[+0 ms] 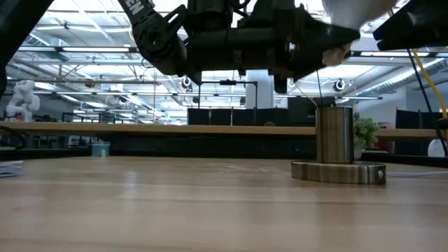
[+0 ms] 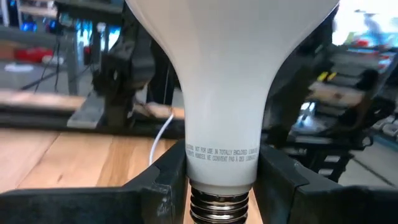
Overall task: Screw lightbulb
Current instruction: Insert the lightbulb into the bronze lamp socket
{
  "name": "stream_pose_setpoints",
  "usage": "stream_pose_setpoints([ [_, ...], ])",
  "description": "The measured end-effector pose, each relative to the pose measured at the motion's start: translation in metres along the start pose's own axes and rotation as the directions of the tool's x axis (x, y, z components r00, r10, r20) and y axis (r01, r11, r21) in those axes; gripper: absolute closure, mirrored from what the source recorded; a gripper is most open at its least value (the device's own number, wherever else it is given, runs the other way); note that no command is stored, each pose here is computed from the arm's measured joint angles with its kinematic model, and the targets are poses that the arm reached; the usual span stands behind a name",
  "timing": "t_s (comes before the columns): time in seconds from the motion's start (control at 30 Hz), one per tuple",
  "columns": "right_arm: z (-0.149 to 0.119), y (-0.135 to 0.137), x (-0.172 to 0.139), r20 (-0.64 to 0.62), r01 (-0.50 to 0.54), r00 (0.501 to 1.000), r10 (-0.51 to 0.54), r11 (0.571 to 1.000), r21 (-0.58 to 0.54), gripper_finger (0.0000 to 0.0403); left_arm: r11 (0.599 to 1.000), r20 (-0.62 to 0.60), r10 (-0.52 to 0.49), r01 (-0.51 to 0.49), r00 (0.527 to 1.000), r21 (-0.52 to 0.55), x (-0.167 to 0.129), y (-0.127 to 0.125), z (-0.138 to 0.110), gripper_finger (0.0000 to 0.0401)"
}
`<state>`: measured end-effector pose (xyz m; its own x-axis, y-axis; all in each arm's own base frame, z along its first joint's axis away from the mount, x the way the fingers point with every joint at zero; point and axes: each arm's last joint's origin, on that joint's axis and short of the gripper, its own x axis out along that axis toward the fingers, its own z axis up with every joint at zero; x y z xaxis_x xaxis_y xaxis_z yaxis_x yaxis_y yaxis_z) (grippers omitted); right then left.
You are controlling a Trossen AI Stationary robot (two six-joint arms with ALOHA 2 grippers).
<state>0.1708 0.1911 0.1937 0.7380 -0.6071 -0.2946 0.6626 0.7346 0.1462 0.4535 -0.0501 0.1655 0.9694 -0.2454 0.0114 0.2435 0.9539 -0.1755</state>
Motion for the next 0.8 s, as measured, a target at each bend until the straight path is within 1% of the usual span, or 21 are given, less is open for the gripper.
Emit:
stream_pose_setpoints([
  [0.07,-0.002,0.002,0.000,-0.034,0.004,0.999,-0.004,1.000,0.012,0.0266,1.000,-0.011,0.006,-0.006,1.000,-0.023,0.000,0.002,-0.001,0.0264],
  [0.13,-0.005,0.003,0.000,-0.141,0.025,0.990,-0.026,1.000,-0.008,0.0263,1.000,0.002,-0.004,0.004,1.000,-0.025,-0.001,0.003,0.001,0.0264],
  [0.2,-0.011,0.007,0.000,-0.279,0.033,0.959,-0.044,0.998,-0.044,0.0263,1.000,0.018,-0.018,0.018,1.000,-0.020,-0.001,0.003,0.003,0.0264],
  [0.27,-0.015,0.013,0.002,-0.333,0.002,0.943,-0.023,0.998,-0.063,0.0266,1.000,0.023,-0.023,0.023,0.999,-0.005,-0.001,0.002,0.006,0.0264],
  [0.37,-0.020,0.028,0.013,-0.339,-0.064,0.940,0.030,0.994,-0.091,0.0272,1.000,0.024,-0.023,0.023,0.999,0.009,-0.003,0.004,0.009,0.0264],
  [0.43,-0.026,0.035,0.024,-0.388,-0.083,0.921,0.032,0.990,-0.113,0.0276,1.000,0.026,-0.012,0.011,1.000,0.008,-0.007,0.008,0.009,0.0264],
  [0.5,-0.033,0.037,0.032,-0.417,-0.067,0.909,0.009,0.990,-0.125,0.0279,1.000,0.013,0.005,-0.005,1.000,0.005,-0.016,0.012,0.011,0.0264],
  [0.63,-0.049,0.038,0.042,-0.373,0.004,0.927,-0.037,0.996,-0.089,0.0282,0.999,0.016,0.041,-0.041,0.999,0.005,-0.042,0.016,0.017,0.0264],
  [0.8,-0.071,0.040,0.051,-0.361,0.043,0.930,-0.065,0.997,-0.069,0.0282,0.997,0.008,0.075,-0.075,0.997,0.005,-0.077,0.007,0.012,0.0264],
])
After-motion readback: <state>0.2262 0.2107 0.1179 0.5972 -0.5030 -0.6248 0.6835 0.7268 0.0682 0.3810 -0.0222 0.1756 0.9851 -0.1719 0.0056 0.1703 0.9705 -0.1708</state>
